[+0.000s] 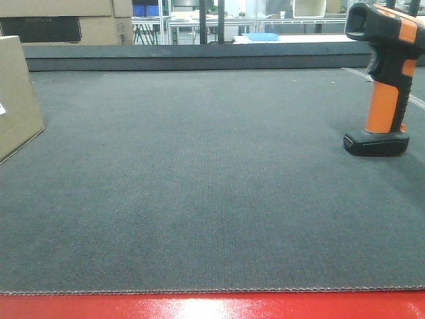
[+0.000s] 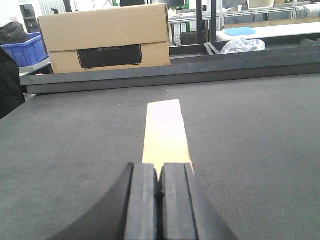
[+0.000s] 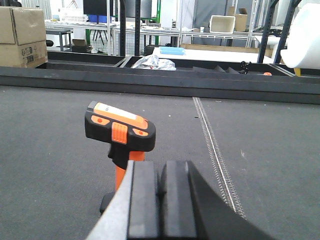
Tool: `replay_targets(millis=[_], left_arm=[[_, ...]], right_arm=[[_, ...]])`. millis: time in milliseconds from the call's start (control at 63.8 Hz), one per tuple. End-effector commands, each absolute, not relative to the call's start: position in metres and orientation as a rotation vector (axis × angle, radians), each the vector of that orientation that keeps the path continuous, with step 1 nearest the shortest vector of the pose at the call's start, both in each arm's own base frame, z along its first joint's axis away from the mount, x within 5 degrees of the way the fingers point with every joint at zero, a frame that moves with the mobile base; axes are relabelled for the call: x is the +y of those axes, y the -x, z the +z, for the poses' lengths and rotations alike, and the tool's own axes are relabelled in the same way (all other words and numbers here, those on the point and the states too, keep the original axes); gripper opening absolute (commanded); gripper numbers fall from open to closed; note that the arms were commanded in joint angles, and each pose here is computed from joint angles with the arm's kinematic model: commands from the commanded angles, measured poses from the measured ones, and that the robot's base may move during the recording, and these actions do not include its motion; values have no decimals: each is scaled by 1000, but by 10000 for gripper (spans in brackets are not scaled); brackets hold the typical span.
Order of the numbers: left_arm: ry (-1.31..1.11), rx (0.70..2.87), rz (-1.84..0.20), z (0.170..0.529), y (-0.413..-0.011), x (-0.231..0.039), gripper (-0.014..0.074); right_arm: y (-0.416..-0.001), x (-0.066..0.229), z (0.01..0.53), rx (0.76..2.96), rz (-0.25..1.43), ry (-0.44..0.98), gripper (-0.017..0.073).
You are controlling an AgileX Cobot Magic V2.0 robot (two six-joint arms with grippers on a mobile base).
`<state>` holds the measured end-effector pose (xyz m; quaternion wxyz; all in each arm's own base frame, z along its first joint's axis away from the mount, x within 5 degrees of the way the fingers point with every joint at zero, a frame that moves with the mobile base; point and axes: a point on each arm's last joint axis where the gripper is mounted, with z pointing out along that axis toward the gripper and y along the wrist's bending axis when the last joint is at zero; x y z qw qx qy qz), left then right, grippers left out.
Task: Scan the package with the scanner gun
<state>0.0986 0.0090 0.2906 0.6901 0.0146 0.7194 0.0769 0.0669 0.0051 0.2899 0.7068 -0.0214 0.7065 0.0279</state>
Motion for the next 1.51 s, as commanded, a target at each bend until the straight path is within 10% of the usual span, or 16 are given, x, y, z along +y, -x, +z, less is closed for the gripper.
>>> replay_targets(millis=[0,423,1490], left_arm=[[-32,1582,167,293,-93,8,-111],[37,1511,174,212,-56,7,-111],[82,1488,126,213,-56,7,-111]], right_arm=[[-67,5,291,1554,52,56,-162],[-67,5,291,1554,52,56,-162],[-67,5,291,1555,52,56,-162]])
